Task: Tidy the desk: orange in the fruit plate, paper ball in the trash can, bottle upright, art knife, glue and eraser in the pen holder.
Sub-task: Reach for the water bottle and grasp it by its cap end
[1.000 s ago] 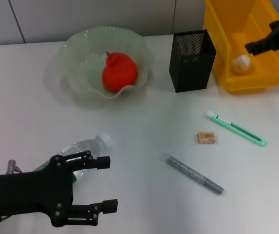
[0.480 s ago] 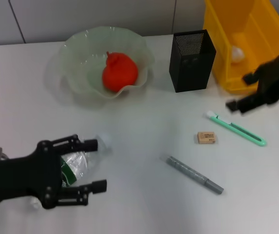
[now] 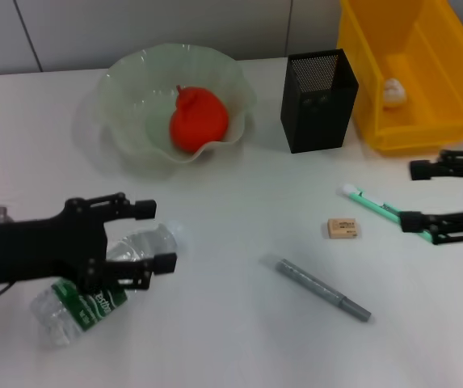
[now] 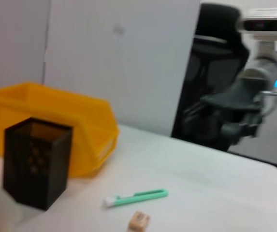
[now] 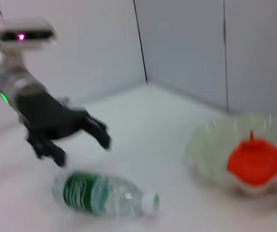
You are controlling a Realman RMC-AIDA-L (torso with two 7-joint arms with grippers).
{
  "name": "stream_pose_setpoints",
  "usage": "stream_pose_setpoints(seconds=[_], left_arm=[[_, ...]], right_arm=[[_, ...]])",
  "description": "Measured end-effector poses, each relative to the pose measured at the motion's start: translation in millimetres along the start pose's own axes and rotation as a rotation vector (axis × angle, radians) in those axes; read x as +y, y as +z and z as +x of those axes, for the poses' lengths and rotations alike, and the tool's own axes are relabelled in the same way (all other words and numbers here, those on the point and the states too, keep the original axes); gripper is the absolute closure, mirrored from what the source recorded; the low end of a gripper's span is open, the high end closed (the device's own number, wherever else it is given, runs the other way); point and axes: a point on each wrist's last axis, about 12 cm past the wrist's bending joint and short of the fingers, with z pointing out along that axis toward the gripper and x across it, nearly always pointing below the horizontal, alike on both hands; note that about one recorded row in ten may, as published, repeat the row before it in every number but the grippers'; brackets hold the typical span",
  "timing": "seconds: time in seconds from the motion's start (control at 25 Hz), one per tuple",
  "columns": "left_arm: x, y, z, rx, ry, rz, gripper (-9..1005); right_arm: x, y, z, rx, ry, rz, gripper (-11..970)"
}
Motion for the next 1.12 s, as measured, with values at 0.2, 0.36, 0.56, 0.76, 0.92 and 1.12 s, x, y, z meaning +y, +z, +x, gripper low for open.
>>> stream_pose_setpoints(seconds=[0.2,0.36,0.56,0.76,0.92,1.12], left_arm=[[16.7,5.0,-28.4,0.112,-0.047,-0.069,191],[24.5,18.2,-55.5,0.241,-0.084,-0.111,192],[27.9,48.5,-89.0,0.470,-0.081,-0.174,193],[30.8,75.2,-110.4,0.637,-0.102,-0.231,195],[29.1,94.1,-118.0,0.740,-0.087,-0.266,196],[28.0,99.9,-118.9,0.773,-0.085,-0.282,197]], right_arm=[[17.7,-17.0,34.0,-0.117,-0.031,-0.016,128],[28.3,-21.0,52.4,-0.136,-0.021,-0.008,128],[36.2,-22.7,62.1,-0.147,-0.001,-0.007,128],[38.1,-20.7,66.1,-0.148,0.019,-0.019,128],[38.3,-19.9,67.6,-0.139,0.009,-0.023,128],[37.1,-16.0,69.5,-0.095,0.011,-0.045,128]])
